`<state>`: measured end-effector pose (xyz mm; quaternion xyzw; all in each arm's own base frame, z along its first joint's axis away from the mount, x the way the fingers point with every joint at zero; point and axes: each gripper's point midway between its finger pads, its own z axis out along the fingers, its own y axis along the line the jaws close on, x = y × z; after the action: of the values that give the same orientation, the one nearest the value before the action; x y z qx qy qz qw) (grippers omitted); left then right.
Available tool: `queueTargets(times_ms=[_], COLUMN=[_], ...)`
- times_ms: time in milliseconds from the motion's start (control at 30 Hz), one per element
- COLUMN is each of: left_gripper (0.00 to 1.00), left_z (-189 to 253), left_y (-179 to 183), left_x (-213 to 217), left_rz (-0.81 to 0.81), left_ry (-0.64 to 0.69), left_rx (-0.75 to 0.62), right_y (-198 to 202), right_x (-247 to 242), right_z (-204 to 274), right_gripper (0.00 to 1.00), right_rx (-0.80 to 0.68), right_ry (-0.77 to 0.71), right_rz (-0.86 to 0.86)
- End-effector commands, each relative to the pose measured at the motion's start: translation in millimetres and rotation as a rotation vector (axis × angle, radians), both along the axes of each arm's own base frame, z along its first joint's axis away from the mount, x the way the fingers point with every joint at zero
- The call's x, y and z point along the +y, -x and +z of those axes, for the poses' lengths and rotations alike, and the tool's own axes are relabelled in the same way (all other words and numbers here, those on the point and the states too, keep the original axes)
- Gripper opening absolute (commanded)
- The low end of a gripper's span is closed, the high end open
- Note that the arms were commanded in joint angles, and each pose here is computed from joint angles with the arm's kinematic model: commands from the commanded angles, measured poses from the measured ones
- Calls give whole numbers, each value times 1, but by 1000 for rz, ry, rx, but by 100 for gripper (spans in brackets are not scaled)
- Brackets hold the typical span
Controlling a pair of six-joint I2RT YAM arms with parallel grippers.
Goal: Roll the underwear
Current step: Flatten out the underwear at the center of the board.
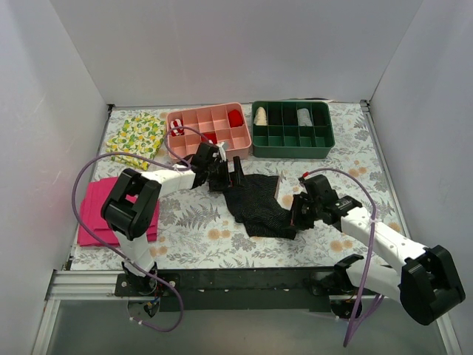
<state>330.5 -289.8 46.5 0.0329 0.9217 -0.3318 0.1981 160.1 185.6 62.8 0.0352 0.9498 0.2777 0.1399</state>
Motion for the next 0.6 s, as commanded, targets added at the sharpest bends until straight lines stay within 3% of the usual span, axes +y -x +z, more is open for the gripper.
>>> queueTargets(times_ms=[0, 367, 567], left_gripper=[98, 98, 98], left_z=[-51, -36, 10], left_y=[44, 146, 157], left_x=[41, 99, 102], left_rz=[113, 262, 307], left_ry=[-174, -184, -108], left_rx=[149, 272, 213], right_y=[-24, -60, -61], right_x=[0, -4, 9], right_z=[14, 16, 20], right_gripper=[1, 1, 1], right_rx=[-84, -115, -99], right_ry=[1, 27, 4], right_rz=[5, 65, 246])
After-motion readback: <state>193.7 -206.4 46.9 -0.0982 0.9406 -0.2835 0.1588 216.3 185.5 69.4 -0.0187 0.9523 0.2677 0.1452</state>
